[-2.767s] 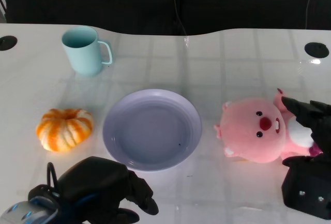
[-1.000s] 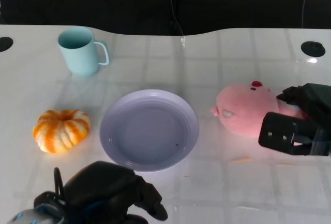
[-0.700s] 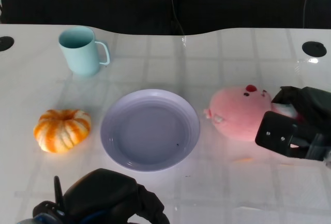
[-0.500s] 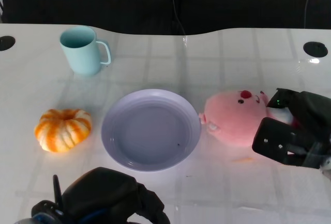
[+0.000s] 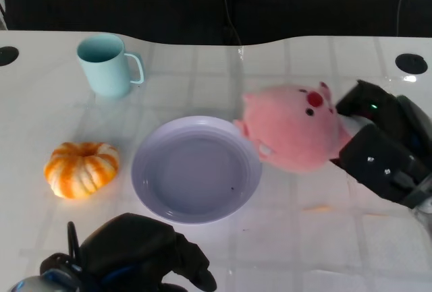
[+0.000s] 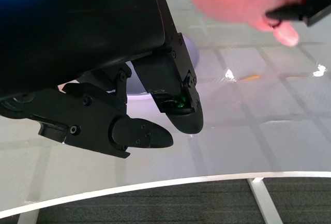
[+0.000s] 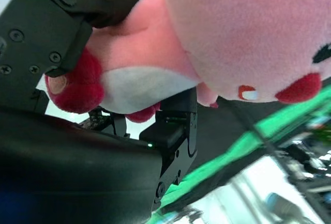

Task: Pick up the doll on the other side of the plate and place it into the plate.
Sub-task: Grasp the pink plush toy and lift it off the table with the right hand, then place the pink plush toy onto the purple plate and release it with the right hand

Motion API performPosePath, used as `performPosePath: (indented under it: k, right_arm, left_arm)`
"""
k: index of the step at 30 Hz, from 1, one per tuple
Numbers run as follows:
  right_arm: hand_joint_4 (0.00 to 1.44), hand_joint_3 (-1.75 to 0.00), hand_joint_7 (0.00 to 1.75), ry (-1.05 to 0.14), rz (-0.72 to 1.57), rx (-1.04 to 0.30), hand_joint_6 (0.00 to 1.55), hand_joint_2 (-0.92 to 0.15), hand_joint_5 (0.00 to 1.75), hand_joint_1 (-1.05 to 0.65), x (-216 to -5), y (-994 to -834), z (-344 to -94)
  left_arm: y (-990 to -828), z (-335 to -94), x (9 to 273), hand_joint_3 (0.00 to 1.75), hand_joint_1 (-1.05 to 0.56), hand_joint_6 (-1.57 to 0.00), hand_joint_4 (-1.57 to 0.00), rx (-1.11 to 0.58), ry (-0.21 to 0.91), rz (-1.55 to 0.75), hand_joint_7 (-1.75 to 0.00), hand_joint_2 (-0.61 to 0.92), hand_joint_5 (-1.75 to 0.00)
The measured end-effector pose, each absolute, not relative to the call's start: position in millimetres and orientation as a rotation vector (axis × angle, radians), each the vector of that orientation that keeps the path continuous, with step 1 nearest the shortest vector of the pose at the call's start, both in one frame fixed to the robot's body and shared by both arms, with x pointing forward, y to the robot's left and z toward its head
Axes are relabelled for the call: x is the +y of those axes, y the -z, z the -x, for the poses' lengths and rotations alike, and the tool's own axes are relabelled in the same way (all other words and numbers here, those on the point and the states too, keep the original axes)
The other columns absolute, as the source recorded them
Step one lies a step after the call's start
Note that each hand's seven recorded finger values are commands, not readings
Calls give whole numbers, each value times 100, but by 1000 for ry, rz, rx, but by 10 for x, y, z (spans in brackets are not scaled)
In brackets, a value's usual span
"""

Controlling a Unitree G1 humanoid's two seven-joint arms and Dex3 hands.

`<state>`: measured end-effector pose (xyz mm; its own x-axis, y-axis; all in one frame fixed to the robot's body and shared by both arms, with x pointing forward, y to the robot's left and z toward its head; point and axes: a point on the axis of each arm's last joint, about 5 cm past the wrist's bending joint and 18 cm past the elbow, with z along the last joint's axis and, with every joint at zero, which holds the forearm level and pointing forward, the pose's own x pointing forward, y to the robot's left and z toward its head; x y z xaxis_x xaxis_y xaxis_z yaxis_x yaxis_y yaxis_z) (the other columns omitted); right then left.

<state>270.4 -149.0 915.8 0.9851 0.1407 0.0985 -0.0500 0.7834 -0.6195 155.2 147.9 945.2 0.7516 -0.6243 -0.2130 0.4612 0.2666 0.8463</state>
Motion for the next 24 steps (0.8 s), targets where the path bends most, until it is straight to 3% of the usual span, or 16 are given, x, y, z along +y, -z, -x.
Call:
performPosePath:
  k: [5,16,20,24]
  right_arm:
    - [94,-148,175,-143,581,-207,81,-26,175,-4,-1357,-9306,-2684]
    - [95,-147,171,-299,555,-242,80,-29,175,-8,-1028,-9506,-2718]
    - [94,-141,166,-360,578,-235,81,-32,175,-7,-842,-9519,-2743]
    - [96,-141,167,-398,571,-189,83,-31,175,-7,-748,-9430,-2772]
  left_arm:
    - [-9424,-1563,1478,26,-26,-109,-78,-169,744,-1076,-1,92,-117]
    - [-9395,-1605,1361,24,-26,-109,-78,-203,746,-1083,-1,92,-122]
    - [-9388,-1603,1326,26,-26,-110,-77,-205,752,-1079,-1,92,-122]
    - [-9376,-1598,1293,27,-26,-109,-76,-195,758,-1066,-1,92,-123]
